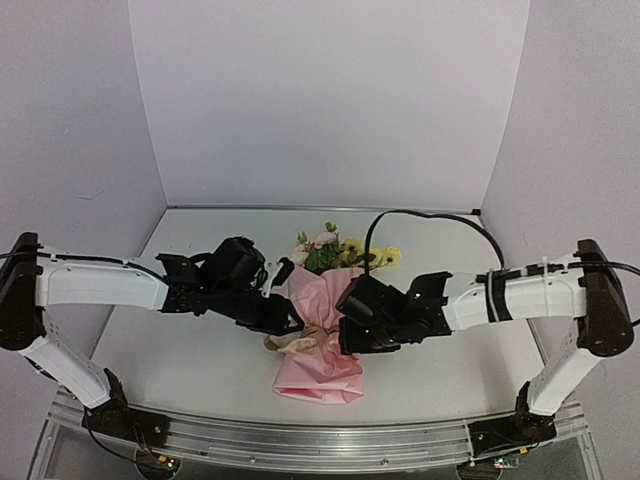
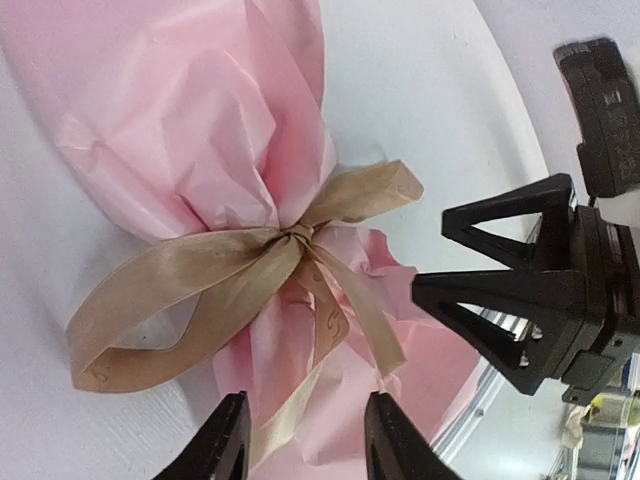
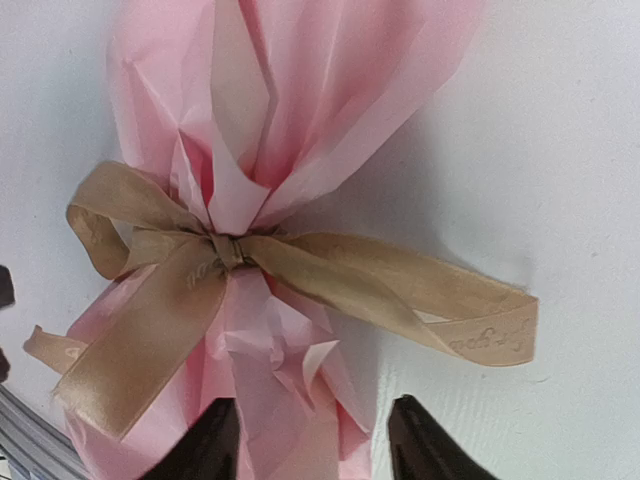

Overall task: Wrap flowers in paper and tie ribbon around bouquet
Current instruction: Reset both arms

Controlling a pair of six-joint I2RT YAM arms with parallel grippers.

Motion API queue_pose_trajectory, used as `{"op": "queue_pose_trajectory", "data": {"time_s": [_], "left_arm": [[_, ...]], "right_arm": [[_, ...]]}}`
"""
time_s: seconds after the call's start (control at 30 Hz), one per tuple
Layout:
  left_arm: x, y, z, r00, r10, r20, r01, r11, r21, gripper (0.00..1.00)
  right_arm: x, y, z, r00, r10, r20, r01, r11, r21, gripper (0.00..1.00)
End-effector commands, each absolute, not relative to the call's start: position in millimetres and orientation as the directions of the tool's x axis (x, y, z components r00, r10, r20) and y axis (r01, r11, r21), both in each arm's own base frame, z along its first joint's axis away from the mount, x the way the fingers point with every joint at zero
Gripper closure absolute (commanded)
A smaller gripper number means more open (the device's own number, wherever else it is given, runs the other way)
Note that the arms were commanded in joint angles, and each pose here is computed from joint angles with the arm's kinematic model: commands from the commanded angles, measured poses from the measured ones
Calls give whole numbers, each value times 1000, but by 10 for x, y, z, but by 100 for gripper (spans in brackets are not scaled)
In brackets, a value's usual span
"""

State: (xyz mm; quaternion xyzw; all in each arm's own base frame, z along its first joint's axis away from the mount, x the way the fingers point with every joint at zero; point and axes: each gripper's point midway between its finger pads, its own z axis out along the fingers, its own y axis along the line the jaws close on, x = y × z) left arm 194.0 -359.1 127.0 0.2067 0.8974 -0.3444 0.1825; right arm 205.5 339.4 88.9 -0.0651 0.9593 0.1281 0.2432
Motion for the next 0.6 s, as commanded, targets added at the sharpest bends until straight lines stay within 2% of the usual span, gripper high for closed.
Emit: {"op": "queue_pose_trajectory", "data": {"time_s": [0.0, 0.03, 0.07, 0.1, 0.17, 0.4, 0.57], "left_arm": [[2194, -3268, 1814, -783, 72, -618, 464, 730, -502, 46], [2258, -3174, 1927, -767, 31, -641, 450, 739, -502, 42], [2332, -3077, 2022, -755, -8, -656, 432, 747, -506, 26], [2390, -2990, 2104, -747, -40, -663, 415, 751, -513, 15], [2568, -2778, 2221, -736, -109, -668, 361, 771, -524, 1], [3047, -2209, 2418, -678, -272, -682, 165, 849, -502, 0], [3200, -2110, 2531, -651, -322, -687, 124, 849, -514, 0]], "right_arm": [[2209, 2980, 1474, -777, 87, -624, -104, 959, 264, 28], [2237, 2882, 1515, -766, 121, -632, -77, 958, 277, 23], [2264, 2757, 1566, -751, 158, -641, -49, 955, 293, 17], [2305, 2651, 1600, -741, 193, -643, -20, 951, 308, 10], [2376, 2445, 1677, -721, 254, -644, 26, 940, 341, 2], [2502, 1837, 2090, -572, 422, -704, 123, 892, 434, 2], [2489, 1547, 2388, -460, 466, -756, 132, 878, 461, 2]]}}
